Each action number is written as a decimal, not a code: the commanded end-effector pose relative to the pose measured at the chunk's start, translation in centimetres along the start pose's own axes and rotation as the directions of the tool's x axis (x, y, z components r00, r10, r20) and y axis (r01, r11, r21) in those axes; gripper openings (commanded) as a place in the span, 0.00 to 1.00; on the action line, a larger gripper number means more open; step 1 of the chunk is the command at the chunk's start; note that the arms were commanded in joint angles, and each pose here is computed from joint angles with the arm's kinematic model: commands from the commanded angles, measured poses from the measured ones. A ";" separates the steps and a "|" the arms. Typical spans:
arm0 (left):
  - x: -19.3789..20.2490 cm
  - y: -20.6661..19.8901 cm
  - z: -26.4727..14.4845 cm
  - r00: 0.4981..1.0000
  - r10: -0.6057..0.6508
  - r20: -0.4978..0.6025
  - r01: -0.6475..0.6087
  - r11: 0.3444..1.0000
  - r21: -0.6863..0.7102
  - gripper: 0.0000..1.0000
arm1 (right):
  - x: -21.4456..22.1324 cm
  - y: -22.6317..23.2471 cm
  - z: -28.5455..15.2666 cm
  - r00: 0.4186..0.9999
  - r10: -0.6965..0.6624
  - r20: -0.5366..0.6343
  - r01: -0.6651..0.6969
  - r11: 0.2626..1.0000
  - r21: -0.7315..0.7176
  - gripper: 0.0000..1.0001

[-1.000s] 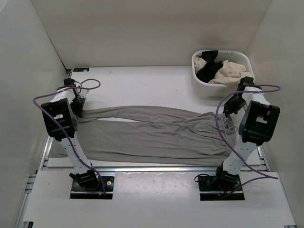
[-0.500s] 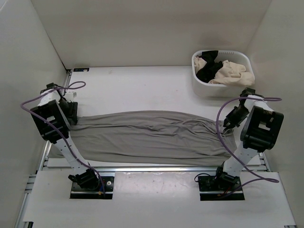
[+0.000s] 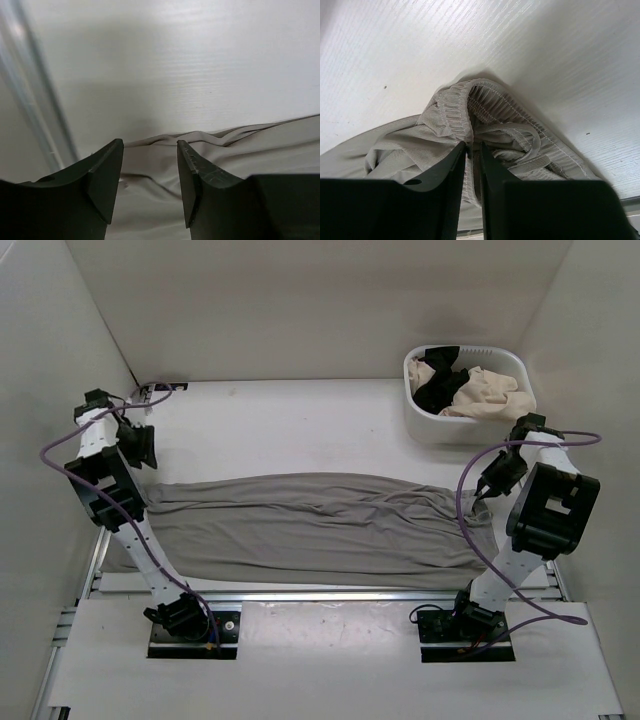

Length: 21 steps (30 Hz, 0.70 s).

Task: Fold and stack the trousers
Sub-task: Flatten the trousers out

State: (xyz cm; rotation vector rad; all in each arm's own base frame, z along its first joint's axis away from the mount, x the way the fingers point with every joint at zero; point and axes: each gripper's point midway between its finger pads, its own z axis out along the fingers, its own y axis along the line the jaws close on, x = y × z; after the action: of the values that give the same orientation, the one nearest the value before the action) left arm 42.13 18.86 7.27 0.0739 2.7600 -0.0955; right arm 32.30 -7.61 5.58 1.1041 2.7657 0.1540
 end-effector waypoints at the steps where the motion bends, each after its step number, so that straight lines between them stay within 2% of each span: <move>1: 3.5 -3.2 2.2 0.984 0.062 -0.165 -0.046 0.994 0.098 0.59 | 0.0 0.0 0.0 1.000 -0.017 -0.012 0.016 1.000 -0.005 0.22; 3: 4.7 -4.1 2.7 0.971 0.101 -0.216 -0.082 0.992 0.095 0.62 | 0.5 -0.2 0.3 1.000 -0.015 -0.026 0.015 1.000 0.001 0.23; 4: 5.4 -3.5 3.0 0.959 0.123 -0.256 -0.115 0.992 0.047 0.62 | 0.6 -0.3 0.6 1.000 -0.015 -0.027 0.015 1.000 0.002 0.23; 7: 6.7 -2.1 3.7 0.948 0.090 -0.305 -0.116 0.991 -0.067 0.62 | 0.7 -0.1 0.6 0.999 -0.006 -0.031 0.006 1.000 -0.006 0.23; 10: 6.2 -0.6 3.6 0.950 0.070 -0.303 -0.121 0.980 -0.155 0.65 | 0.5 0.1 0.6 1.000 -0.007 -0.027 0.006 1.000 -0.018 0.23; 13: 6.0 -0.2 4.0 0.953 0.061 -0.296 -0.116 0.978 -0.175 0.66 | 0.5 0.1 0.6 1.000 -0.007 -0.027 0.006 1.000 -0.018 0.23; 15: 6.3 -0.2 4.3 0.951 0.060 -0.305 -0.116 0.979 -0.170 0.57 | 0.4 0.4 0.6 1.000 -0.008 -0.022 0.007 1.000 -0.030 0.22; 18: 7.6 -1.4 4.9 0.942 0.070 -0.328 -0.111 0.988 -0.108 0.16 | -0.1 0.6 0.5 1.000 -0.009 -0.014 0.008 0.999 -0.034 0.18; 20: 7.1 -2.5 5.1 0.950 0.082 -0.300 -0.101 0.994 -0.048 0.14 | -1.1 1.3 0.3 1.000 -0.001 0.007 0.001 0.998 -0.057 0.09; 21: 5.3 -2.2 4.4 0.962 0.087 -0.257 -0.104 0.993 -0.054 0.14 | -2.0 2.1 -0.1 1.000 -0.004 0.028 0.006 0.996 -0.085 0.05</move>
State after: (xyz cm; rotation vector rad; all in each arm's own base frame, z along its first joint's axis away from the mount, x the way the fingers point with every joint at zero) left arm 37.52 16.32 1.25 0.2113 3.0604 0.0736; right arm 32.54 -7.15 5.10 1.1078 2.7720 0.1980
